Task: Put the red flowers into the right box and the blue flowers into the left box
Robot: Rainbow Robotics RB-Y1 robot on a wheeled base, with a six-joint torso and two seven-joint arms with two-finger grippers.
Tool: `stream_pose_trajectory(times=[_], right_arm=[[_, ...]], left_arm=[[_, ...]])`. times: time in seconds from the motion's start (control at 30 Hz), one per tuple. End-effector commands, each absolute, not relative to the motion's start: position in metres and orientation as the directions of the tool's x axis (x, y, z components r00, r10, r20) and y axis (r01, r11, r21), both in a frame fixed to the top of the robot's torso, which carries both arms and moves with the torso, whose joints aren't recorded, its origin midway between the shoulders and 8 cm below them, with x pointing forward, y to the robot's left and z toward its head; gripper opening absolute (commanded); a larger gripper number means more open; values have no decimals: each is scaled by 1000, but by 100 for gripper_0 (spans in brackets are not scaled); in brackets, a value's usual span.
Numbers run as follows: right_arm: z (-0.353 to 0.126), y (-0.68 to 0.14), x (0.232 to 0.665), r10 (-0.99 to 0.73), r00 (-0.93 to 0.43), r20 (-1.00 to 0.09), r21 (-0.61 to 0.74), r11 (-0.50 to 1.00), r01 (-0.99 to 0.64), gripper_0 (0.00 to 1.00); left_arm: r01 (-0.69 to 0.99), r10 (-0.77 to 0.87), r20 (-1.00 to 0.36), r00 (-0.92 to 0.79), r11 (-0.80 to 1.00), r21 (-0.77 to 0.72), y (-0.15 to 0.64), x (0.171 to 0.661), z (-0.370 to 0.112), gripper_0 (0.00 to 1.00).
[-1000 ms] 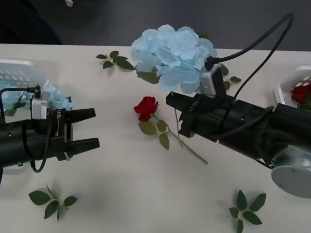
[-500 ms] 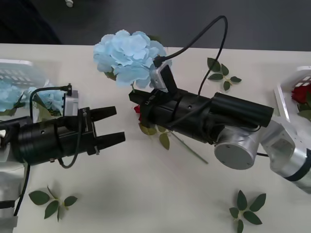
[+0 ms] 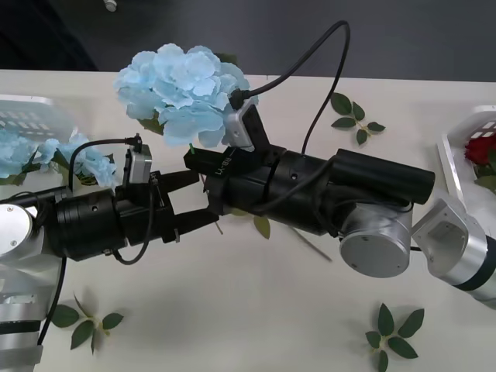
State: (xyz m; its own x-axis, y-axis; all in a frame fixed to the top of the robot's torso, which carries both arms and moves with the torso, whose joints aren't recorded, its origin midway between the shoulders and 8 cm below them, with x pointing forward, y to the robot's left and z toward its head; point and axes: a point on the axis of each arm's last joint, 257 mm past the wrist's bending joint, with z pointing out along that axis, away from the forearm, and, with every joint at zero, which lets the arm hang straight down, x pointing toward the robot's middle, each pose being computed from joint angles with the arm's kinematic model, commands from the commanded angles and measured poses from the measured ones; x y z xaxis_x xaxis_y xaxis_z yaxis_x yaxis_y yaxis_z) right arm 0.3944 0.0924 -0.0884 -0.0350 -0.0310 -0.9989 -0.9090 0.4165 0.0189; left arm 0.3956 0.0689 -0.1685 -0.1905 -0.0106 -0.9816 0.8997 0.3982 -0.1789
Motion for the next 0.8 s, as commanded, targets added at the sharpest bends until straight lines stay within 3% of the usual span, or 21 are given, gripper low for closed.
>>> stream_pose_trajectory(times=[0.03,0.07,0.13,0.23,0.3,0.43,0.8], right_arm=[[-76,94,371,-31,13,-999,-23,374,-927,0],[-76,94,370,-32,14,-999,-25,373,-928,0],[-78,93,370,-34,10,-999,-22,375,-927,0],[-81,92,370,-39,7,-999,-21,377,-926,0],[-83,91,370,-40,0,-999,-16,379,-925,0],[-85,89,370,-40,-13,-999,-4,381,-925,0],[-93,85,370,-48,-47,-998,25,380,-925,0]], left_arm=[[901,3,-985,-170,405,-154,72,397,-174,100],[903,1,-985,-172,401,-157,70,397,-174,100],[904,-5,-985,-171,397,-159,69,396,-173,80],[904,-12,-984,-177,395,-167,69,395,-173,26],[904,-13,-984,-176,394,-167,69,395,-173,15],[904,-14,-984,-178,393,-169,69,394,-173,1],[904,-24,-983,-180,391,-175,69,393,-171,0]])
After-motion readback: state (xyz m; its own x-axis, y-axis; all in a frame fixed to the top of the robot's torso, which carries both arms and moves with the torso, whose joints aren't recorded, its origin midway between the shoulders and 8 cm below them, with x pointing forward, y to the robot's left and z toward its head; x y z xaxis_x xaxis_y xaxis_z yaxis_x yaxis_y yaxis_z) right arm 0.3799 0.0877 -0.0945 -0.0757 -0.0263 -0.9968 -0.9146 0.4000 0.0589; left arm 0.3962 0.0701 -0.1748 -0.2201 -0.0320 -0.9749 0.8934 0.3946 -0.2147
